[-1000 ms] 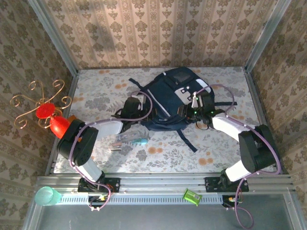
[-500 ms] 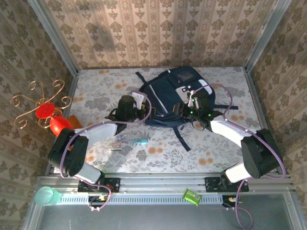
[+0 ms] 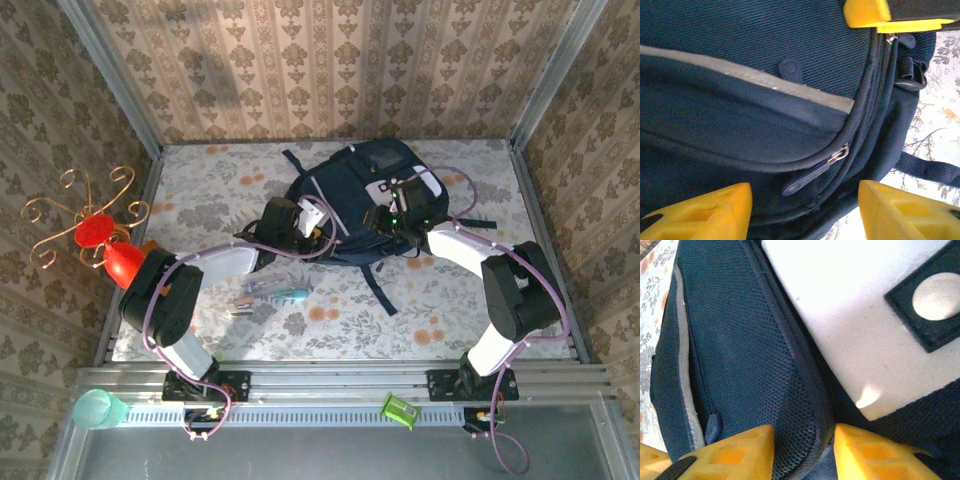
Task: Pack books, pencil case, and school supplies into a backpack
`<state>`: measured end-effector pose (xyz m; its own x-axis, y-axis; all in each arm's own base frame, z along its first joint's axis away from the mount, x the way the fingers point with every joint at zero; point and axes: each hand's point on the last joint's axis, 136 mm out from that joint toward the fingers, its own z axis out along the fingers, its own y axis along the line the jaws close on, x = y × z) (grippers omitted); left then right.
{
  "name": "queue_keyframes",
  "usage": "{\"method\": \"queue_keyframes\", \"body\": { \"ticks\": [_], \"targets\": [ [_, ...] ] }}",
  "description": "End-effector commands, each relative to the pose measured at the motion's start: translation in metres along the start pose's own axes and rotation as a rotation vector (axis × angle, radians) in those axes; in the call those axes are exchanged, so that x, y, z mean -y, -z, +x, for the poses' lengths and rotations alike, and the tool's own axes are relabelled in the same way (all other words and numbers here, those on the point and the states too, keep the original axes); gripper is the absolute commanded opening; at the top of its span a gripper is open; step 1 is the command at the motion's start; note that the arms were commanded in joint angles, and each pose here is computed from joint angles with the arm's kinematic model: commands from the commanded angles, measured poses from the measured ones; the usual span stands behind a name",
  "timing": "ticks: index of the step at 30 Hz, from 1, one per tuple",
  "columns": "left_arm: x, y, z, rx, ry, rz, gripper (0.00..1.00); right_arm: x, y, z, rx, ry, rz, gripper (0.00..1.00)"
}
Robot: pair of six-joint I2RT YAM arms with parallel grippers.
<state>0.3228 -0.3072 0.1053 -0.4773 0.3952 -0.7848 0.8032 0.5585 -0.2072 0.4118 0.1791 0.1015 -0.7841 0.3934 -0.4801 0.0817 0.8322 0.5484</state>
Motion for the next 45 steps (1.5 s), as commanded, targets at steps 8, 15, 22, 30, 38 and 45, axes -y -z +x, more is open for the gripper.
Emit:
{"method": "queue_keyframes", "body": {
  "ticks": [8,15,22,30,38,45],
  "targets": [
    [0.002,0.0,0.0,-0.045,0.002,0.049,0.52,-0.044,0.024,-0.032,0.091,-0.082,-0.175,0.08],
    [-0.006,0.004,0.004,-0.043,0.047,0.027,0.54,-0.059,0.035,-0.04,0.101,-0.092,-0.224,0.04],
    [-0.01,0.023,-0.016,0.064,0.079,0.046,0.56,-0.059,0.033,-0.039,0.091,-0.083,-0.222,0.03],
    [-0.018,0.012,-0.008,0.0,0.067,0.04,0.58,-0.06,0.031,-0.04,0.084,-0.086,-0.224,0.02],
    [-0.014,-0.009,0.004,-0.073,0.052,0.065,0.6,-0.074,0.036,-0.046,0.083,-0.11,-0.277,0.02],
    [-0.014,-0.014,0.001,-0.061,0.051,0.076,0.58,-0.088,0.041,-0.05,0.077,-0.145,-0.343,0.01]
  ]
}}
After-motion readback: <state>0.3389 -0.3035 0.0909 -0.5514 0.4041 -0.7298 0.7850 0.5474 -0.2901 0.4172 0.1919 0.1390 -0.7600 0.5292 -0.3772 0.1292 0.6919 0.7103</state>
